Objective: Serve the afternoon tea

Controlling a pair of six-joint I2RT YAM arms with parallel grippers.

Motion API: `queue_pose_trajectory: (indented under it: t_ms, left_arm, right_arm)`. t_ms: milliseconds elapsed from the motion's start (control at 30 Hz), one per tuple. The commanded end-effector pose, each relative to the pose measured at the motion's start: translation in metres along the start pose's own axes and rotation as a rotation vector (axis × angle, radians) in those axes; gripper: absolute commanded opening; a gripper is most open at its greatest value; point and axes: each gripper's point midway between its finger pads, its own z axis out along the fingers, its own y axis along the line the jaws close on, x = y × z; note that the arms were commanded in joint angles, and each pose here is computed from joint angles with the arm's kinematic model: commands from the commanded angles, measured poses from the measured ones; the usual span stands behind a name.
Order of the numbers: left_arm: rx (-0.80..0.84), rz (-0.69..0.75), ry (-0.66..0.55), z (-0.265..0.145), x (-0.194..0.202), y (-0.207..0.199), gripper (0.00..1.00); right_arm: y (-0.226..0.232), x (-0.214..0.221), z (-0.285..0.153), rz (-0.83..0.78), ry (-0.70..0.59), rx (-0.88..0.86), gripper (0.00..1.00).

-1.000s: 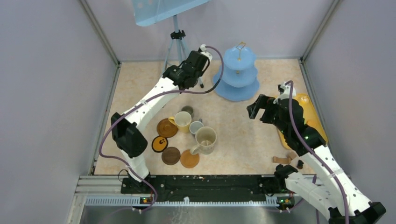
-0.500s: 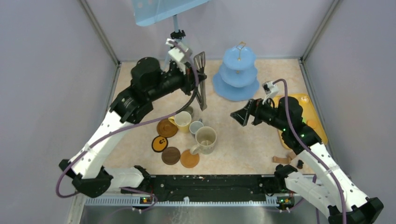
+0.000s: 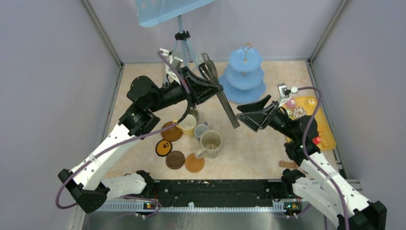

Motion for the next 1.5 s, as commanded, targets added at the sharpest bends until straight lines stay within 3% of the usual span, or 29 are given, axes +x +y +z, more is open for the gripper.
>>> queue_pose_trajectory:
  t_ms: [0,333,500,967,1100,1467]
  left_arm:
    - [0.108,-0.008,-0.135,-0.005,-0.035,-0.031,0.0]
    - [0.155,-0.05,-0.135,0.002,-0.031,-0.032,0.0]
    - [0.171,-0.075,-0.128,0.008,-0.025,-0.028,0.0]
    - [0.182,-0.195,-0.089,0.02,0.011,-0.008,0.0]
    - [0.174,-0.207,-0.095,0.021,0.013,-0.004,0.0]
    - [0.14,-0.254,-0.123,0.027,0.014,0.007,0.0]
  right_arm:
    - [0.042,-0.016,0.001,0.036,-0.07,-0.219,0.99]
    - [0.029,-0.009,-0.003,0.022,-0.052,-0.132,0.99]
    - [0.038,-0.004,0.0,0.048,0.003,-0.193,0.98]
    - [0.055,-0.037,0.015,0.03,-0.094,-0.257,0.91]
    - [0.055,-0.035,0.016,0.051,-0.087,-0.283,0.85]
    - [0.049,-0.019,0.01,0.057,-0.057,-0.302,0.81]
